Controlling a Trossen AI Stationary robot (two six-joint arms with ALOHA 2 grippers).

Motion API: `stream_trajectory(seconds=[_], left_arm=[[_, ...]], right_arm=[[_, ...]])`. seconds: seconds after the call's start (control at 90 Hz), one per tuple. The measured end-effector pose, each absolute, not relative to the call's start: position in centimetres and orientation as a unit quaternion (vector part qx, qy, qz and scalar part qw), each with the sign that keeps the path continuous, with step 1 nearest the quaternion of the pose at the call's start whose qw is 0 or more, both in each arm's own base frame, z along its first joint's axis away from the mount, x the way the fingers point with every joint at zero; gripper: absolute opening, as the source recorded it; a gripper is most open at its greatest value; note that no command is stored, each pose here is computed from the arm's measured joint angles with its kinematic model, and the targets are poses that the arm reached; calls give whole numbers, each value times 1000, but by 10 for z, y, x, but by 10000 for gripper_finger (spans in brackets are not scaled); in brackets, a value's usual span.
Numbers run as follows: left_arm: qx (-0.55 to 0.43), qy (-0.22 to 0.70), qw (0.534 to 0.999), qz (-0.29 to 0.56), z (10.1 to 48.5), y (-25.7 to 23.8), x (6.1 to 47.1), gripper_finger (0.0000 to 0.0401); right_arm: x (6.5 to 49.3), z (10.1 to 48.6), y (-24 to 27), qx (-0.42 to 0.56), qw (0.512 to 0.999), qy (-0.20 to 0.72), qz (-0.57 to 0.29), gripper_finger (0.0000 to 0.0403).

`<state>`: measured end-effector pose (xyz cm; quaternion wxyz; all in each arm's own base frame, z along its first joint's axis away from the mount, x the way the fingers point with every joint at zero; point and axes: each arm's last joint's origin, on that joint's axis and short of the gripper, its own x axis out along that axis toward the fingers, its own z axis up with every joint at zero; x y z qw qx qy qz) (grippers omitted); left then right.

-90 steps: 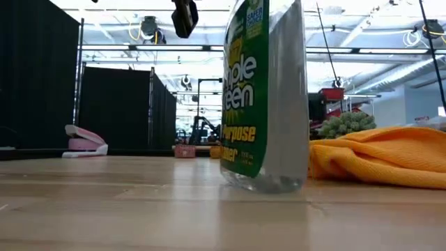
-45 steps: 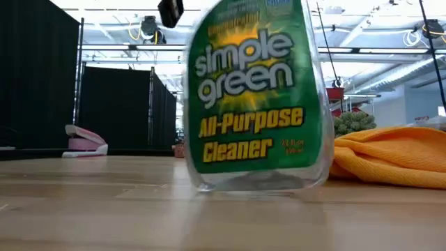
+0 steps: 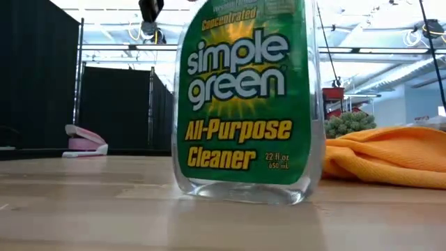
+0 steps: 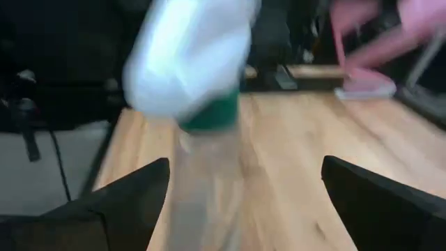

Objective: Apply microfiber cloth
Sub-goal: Wipe the cellphone with a microfiber cloth

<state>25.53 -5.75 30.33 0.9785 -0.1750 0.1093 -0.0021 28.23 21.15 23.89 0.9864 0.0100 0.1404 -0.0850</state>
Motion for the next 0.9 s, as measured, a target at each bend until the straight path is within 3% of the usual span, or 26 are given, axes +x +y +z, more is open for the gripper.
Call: stream_trajectory(seconds=[0.233, 0.422, 0.589, 0.722, 0.9], left_arm=[[-162, 128, 978, -1, 300, -57, 254, 13], [-157, 152, 976, 5, 295, -57, 253, 13], [-155, 150, 976, 22, 294, -55, 255, 13], [-152, 160, 975, 25, 288, -55, 260, 13], [-151, 169, 974, 19, 282, -57, 266, 13]], right_arm=[[257, 233, 206, 49, 965, 241, -88, 359], [232, 206, 166, 135, 857, 453, -205, 359], [244, 187, 153, 133, 820, 509, -227, 343], [256, 164, 146, 120, 794, 542, -247, 266], [263, 137, 149, 111, 762, 591, -242, 80]])
